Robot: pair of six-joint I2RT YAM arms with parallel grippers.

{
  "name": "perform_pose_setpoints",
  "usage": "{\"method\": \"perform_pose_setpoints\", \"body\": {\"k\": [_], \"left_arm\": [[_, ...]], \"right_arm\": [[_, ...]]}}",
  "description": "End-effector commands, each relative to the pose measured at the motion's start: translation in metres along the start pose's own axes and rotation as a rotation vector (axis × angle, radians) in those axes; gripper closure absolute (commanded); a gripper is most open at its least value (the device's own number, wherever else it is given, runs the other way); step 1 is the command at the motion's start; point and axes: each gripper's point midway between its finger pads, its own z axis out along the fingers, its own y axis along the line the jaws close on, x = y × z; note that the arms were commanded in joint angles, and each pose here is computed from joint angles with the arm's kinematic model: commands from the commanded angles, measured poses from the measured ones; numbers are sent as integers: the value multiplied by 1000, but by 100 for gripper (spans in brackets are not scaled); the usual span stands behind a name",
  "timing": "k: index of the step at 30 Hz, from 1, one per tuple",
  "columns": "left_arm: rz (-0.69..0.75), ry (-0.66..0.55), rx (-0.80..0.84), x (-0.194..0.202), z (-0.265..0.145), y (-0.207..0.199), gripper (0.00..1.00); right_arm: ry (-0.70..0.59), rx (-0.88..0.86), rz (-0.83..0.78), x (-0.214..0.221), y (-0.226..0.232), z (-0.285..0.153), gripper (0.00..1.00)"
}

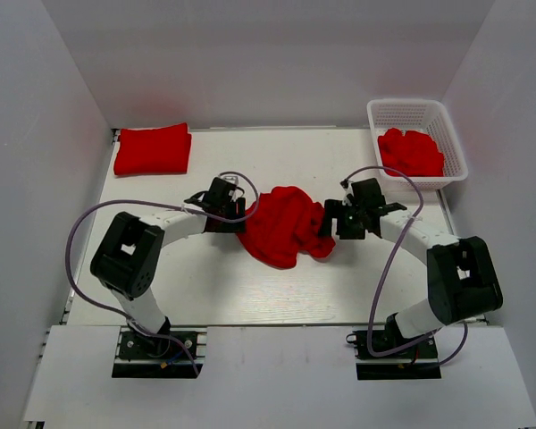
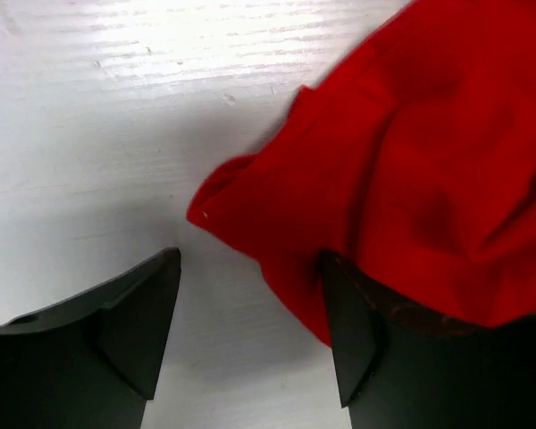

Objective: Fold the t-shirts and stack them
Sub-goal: Flatten out the tshirt

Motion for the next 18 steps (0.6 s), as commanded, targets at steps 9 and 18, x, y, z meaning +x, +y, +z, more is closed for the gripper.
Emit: {"method": "perform_pose_setpoints", "body": {"k": [9,18], "left_arm": [[-17,-28,48,-13,17,-12,75],[-21,-225,-17,-66,-27,-3,100]], "right_arm": [[-30,-74,-5,-6,15,10,81],[-194,59,-40,-44,4,-27,100]]}}
